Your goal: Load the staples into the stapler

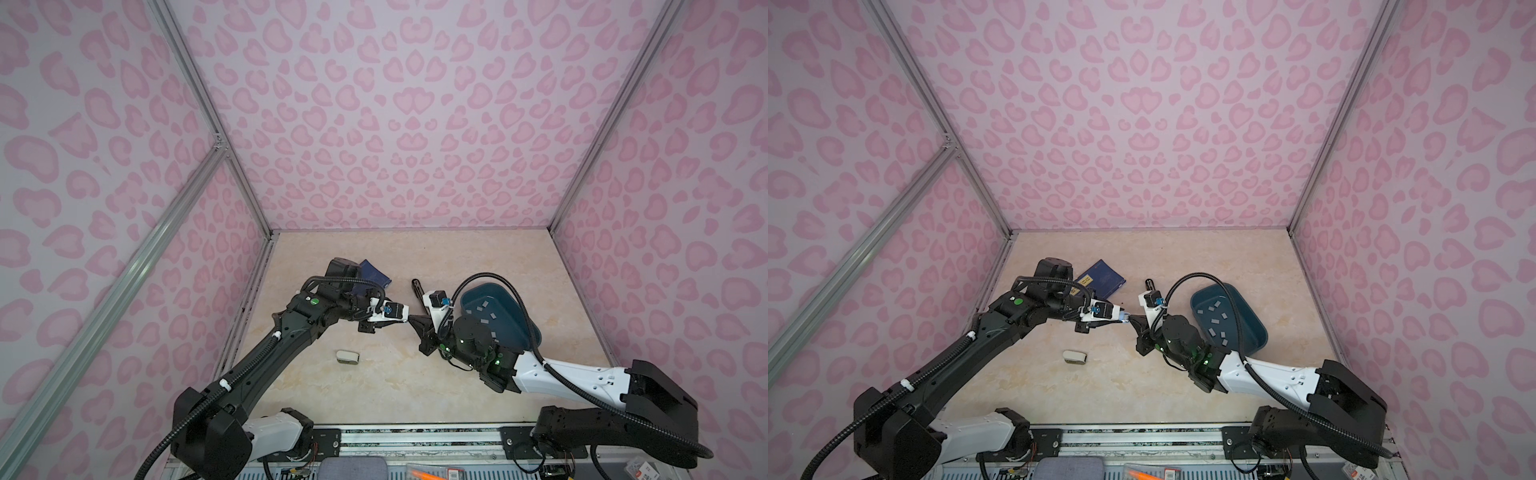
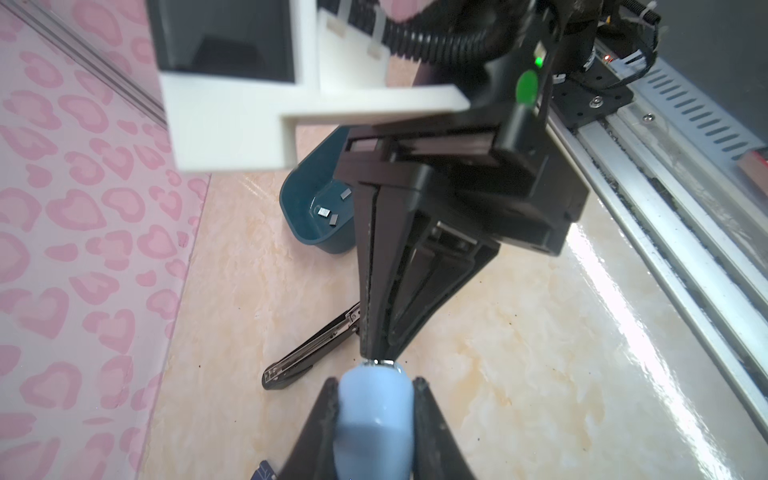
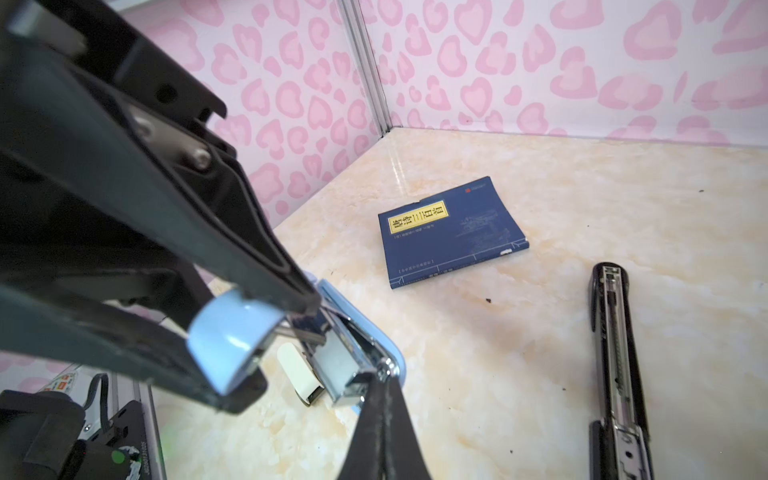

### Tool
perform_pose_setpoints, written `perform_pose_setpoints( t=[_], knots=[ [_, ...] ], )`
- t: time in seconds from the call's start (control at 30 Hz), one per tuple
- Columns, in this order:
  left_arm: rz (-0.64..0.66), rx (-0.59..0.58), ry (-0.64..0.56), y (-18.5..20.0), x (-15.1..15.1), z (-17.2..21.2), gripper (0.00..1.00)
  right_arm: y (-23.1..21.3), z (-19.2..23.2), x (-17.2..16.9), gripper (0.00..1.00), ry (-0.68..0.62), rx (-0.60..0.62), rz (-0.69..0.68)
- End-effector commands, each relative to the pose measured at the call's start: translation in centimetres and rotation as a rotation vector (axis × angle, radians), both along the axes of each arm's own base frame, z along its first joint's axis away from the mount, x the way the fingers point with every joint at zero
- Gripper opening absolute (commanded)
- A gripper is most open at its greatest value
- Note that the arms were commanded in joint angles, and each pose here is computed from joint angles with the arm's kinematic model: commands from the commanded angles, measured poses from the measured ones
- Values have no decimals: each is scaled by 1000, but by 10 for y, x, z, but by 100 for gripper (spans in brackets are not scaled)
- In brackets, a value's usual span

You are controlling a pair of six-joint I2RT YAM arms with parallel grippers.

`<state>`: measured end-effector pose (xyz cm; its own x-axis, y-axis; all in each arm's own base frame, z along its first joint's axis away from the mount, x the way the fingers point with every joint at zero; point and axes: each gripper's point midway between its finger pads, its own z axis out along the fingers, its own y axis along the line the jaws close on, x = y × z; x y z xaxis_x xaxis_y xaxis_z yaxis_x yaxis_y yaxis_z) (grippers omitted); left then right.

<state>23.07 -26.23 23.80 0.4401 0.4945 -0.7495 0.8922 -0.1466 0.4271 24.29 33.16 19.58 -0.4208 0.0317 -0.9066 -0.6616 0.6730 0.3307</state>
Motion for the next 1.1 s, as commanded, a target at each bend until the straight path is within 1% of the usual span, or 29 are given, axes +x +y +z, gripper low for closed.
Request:
perform_pose_setpoints(
  t=[0.0,0.2,0.43,0.57,0.6,0.7,0.8,0.93,1.03,1.07],
  knots=[
    [-101,-118,11,-11,-16,27,4,12,9,-6,0,-9,50,57],
    [-145,-165,35,-14,-24,34,4,19,6,-4,0,-2,61,65],
    [-195,-207,86,-19,-29,36,4,28,14,-5,0,-9,95,94],
    [-182,-199,84,-18,-26,34,4,26,14,-6,0,-16,99,92],
    [-175,-198,83,-17,-24,33,4,22,12,-5,2,-19,89,83],
    [-159,-196,82,-14,-20,32,4,11,5,-8,11,-49,49,67],
    [-152,-192,82,-14,-19,32,4,-5,-2,-13,22,-119,-20,65],
    [-154,-194,80,-13,-20,34,4,-23,-3,-21,44,-218,-64,72],
    [-176,-213,92,-14,-25,38,4,-22,3,-25,58,-267,-82,99],
    [-184,-220,100,-14,-26,39,4,-20,5,-25,61,-278,-86,109]
  ],
)
